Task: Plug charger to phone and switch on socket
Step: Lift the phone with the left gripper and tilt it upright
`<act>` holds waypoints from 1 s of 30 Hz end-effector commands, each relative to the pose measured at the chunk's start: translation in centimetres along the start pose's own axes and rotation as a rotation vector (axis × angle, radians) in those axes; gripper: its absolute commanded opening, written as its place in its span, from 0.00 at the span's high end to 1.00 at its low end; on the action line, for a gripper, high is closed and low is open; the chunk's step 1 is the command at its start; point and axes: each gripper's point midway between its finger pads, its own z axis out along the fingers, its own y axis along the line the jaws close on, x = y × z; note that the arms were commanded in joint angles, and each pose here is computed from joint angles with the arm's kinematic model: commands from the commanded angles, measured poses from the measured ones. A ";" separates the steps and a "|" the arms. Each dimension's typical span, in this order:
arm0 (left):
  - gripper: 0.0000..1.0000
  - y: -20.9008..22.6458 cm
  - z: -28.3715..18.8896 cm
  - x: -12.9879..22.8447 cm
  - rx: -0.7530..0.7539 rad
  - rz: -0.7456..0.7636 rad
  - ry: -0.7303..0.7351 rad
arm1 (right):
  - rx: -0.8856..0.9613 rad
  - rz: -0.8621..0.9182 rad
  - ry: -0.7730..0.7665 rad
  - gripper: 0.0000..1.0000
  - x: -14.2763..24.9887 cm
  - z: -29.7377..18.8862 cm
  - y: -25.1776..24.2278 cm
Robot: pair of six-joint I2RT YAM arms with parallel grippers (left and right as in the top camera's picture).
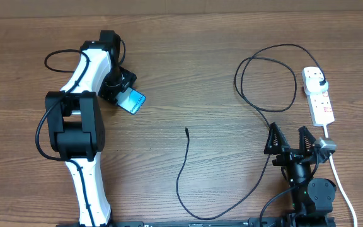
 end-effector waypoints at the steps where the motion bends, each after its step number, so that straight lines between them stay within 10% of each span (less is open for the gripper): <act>1: 0.96 -1.6 -3.8 0.1 0.092 0.016 -0.021 | 0.004 -0.007 -0.005 0.00 0.2 0.0 -0.1; 11: 0.95 -3.8 -10.9 1.7 0.290 0.044 0.018 | 0.004 -0.008 -0.005 0.00 0.2 0.0 -0.1; 30: 0.96 -5.1 -22.5 16.6 0.648 0.015 1.081 | 0.004 -0.008 -0.005 0.00 0.2 0.0 -0.1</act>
